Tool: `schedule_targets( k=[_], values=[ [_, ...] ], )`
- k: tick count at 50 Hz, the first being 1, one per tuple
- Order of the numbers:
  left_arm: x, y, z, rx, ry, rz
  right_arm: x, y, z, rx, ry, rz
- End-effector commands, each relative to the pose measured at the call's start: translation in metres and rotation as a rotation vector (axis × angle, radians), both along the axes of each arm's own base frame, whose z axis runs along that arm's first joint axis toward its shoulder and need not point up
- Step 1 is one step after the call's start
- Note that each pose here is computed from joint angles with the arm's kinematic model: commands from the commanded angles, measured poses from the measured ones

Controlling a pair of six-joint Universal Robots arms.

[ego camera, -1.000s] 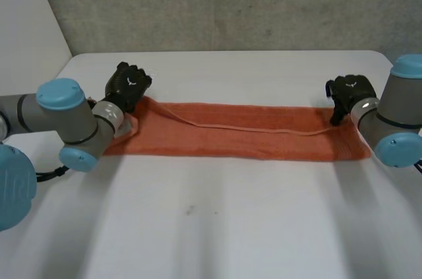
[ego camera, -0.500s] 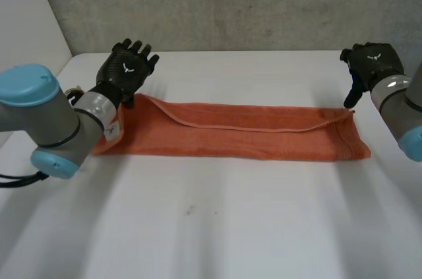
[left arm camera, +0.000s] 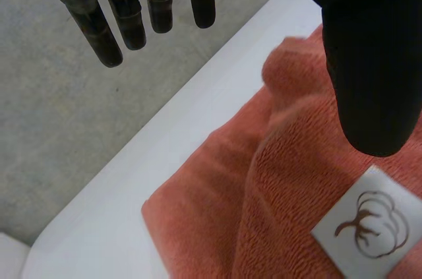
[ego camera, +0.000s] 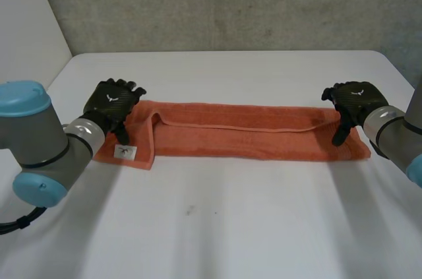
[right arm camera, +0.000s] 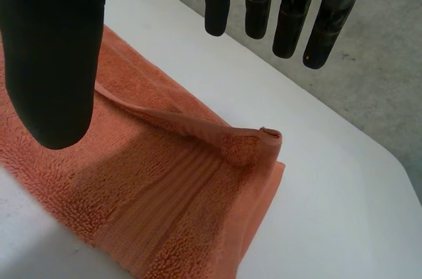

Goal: Fold the laundry

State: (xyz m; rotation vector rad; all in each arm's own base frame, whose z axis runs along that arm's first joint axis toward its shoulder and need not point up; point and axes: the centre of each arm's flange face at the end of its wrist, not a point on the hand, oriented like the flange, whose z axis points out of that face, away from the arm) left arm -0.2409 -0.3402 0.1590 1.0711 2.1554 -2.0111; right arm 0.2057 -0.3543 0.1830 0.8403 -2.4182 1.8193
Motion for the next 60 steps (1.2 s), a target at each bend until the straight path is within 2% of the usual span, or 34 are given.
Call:
schedule_targets(
  k=[1, 6, 11, 15, 24, 32, 41, 49, 60],
  values=[
    [-0.012, -0.001, -0.013, 0.013, 0.005, -0.007, 0.000, 0.000, -0.002, 0.008, 0.000, 0.004],
    [-0.037, 0.012, -0.008, 0.013, 0.060, -0.050, -0.001, 0.002, -0.005, 0.018, 0.005, 0.006],
    [-0.049, 0.012, 0.007, 0.029, 0.219, 0.036, -0.001, 0.005, -0.009, 0.026, 0.027, 0.013],
    [-0.057, 0.010, 0.011, 0.026, 0.282, 0.067, -0.001, 0.007, -0.011, 0.032, 0.033, 0.018],
    [-0.061, -0.018, -0.010, -0.008, 0.252, 0.172, 0.001, 0.009, -0.013, 0.040, 0.033, 0.023],
    [-0.057, -0.032, -0.030, -0.045, 0.116, 0.200, 0.000, 0.009, -0.013, 0.043, 0.035, 0.021],
    [-0.044, -0.036, -0.017, -0.073, 0.103, 0.240, -0.001, 0.008, -0.013, 0.041, 0.030, 0.015],
    [-0.036, -0.013, 0.022, -0.143, 0.033, 0.216, -0.001, 0.007, -0.011, 0.041, -0.001, -0.008],
    [-0.026, 0.033, 0.075, -0.218, 0.044, 0.159, 0.019, 0.017, -0.008, 0.109, -0.210, -0.011]
  ],
)
